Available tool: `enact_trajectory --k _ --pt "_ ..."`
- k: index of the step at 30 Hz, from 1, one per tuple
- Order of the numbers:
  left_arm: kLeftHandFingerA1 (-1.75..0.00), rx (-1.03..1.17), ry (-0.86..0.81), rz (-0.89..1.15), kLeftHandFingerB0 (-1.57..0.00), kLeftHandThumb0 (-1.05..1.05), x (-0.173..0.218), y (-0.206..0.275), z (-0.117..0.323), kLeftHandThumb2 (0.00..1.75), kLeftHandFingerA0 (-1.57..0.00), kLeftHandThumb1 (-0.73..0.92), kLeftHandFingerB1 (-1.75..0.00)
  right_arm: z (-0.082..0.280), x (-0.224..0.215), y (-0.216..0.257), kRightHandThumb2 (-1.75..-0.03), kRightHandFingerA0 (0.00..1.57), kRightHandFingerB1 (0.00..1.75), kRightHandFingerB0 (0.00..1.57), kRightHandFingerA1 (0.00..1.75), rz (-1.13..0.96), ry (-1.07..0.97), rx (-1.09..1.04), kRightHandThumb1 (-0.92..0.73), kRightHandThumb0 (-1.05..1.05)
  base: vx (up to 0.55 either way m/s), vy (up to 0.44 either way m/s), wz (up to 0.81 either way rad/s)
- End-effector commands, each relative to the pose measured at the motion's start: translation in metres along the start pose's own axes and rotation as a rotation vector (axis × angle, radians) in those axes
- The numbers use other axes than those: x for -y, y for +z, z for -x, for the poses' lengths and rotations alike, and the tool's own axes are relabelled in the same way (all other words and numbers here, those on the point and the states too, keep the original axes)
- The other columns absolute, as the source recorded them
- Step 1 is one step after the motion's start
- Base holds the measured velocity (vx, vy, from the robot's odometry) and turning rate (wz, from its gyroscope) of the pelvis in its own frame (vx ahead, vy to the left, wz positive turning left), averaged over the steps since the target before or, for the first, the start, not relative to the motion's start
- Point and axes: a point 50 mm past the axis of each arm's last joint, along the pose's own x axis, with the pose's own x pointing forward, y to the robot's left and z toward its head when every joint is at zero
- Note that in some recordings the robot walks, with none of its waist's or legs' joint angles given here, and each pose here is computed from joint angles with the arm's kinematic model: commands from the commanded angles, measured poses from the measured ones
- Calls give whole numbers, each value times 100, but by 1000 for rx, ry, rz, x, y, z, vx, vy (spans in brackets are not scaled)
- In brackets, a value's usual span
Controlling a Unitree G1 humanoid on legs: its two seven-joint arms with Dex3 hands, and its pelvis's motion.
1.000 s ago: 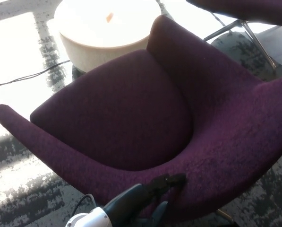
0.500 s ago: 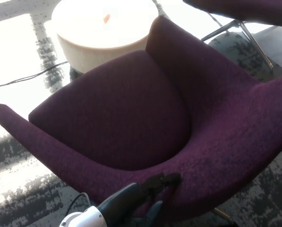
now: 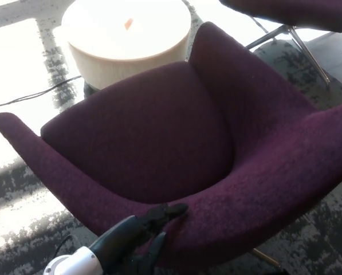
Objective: The robot stands in front of a sofa and uses its left hand to push the left side of the sofa
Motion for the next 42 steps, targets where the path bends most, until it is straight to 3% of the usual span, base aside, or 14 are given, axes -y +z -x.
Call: enact_trajectory --k 1,4,8,12,14,16,23,26,27,29,32,34,41,42 --pt "-18 -58 -6 42 -7 -95 -10 -20 14 120 -6 88 -11 2 5 -5 -137 72 84 0 124 15 -12 -13 -57 -93 0 0 0" --pt "-20 -72 18 17 -7 -94 -16 -24 18 121 -8 88 -12 2 5 -6 -133 60 81 0 115 8 -8 -21 -53 -89 0 0 0" --pt "-22 -111 57 7 -7 -91 -27 -30 23 120 -7 84 -16 2 6 -6 -137 71 84 0 124 16 -15 -14 -57 -94 0 0 0" --pt "-22 -102 74 14 -7 -92 -34 -31 27 119 -8 83 -16 2 6 -6 -137 56 83 0 114 19 -12 -17 -57 -92 0 0 0" --pt "-25 -105 78 5 -8 -91 -35 -32 30 119 -8 84 -17 3 4 -7 -137 73 83 0 124 21 -9 -18 -57 -94 0 0 0" --pt "-25 -106 86 3 -8 -91 -35 -33 31 119 -8 84 -18 3 3 -7 -135 75 81 0 123 19 -5 -20 -54 -91 0 0 0" --pt "-25 -118 110 18 -8 -92 -38 -36 31 119 -8 83 -17 2 4 -6 -132 43 79 2 104 41 -1 -19 -52 -84 0 0 0" --pt "-25 -129 135 47 -8 -91 -41 -37 33 118 -8 82 -18 2 4 -6 -130 43 79 5 102 41 0 -19 -50 -82 0 0 0" --pt "-24 -126 143 54 -7 -91 -43 -38 34 118 -7 82 -16 2 4 -6 -134 54 80 0 112 39 1 -17 -53 -89 0 0 0" --pt "-24 -133 166 43 -7 -92 -48 -39 37 119 -8 82 -16 2 4 -6 -132 62 79 0 114 33 4 -22 -51 -88 0 0 0" --pt "-28 -124 218 53 -7 -92 -61 -40 42 119 -8 81 -16 2 5 -7 -132 64 78 0 115 40 0 -21 -51 -87 0 0 0" --pt "-28 -126 246 67 -7 -92 -68 -41 45 119 -8 82 -15 1 5 -6 -130 55 78 0 109 37 2 -23 -49 -84 0 0 0" --pt "-32 -139 338 92 -7 -91 -89 -49 61 120 -8 83 -16 3 4 -8 -131 53 78 0 109 36 1 -25 -50 -85 0 0 0" --pt "-37 -140 361 98 -8 -90 -91 -51 64 120 -9 83 -18 3 4 -8 -84 53 121 32 134 40 2 -29 -92 -105 0 0 0"
